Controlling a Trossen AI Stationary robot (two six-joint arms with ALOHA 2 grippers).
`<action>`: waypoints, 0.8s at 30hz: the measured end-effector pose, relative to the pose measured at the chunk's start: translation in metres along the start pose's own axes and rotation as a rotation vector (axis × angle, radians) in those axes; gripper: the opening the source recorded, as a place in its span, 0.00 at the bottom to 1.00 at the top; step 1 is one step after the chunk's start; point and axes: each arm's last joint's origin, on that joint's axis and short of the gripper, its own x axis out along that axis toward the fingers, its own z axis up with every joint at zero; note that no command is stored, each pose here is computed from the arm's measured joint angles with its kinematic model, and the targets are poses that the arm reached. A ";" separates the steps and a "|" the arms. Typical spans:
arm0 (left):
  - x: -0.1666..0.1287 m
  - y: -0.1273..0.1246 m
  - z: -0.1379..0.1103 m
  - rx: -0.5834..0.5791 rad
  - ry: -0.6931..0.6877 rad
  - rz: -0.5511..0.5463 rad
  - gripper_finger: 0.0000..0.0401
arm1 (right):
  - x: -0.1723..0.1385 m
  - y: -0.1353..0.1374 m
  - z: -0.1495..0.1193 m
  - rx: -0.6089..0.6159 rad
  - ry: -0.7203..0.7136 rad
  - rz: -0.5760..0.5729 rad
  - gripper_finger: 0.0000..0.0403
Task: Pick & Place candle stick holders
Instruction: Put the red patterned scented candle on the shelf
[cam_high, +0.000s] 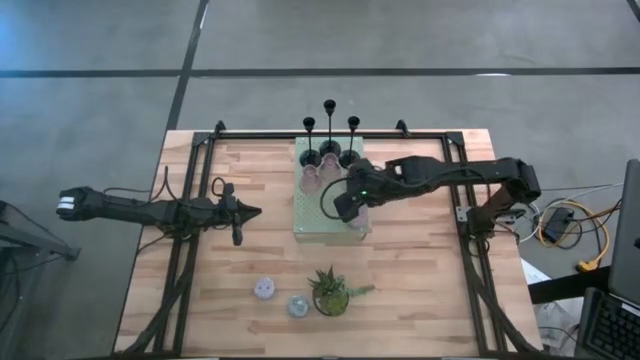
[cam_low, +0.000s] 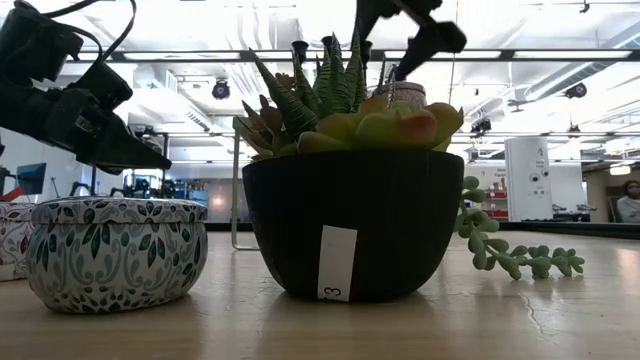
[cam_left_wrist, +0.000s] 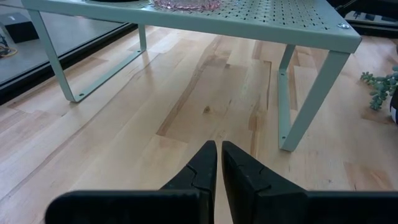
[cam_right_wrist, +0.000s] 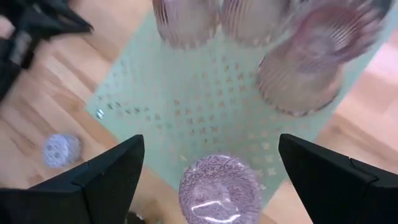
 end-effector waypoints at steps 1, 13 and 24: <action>0.000 0.000 0.000 0.000 0.000 0.000 0.07 | -0.006 -0.001 0.000 0.003 -0.018 0.008 0.91; 0.000 0.000 0.000 0.000 0.000 0.000 0.07 | -0.105 -0.006 -0.029 -0.054 -0.179 0.280 0.91; 0.000 0.000 0.000 0.000 0.000 0.000 0.07 | -0.183 -0.033 -0.050 -0.492 -0.375 0.509 0.91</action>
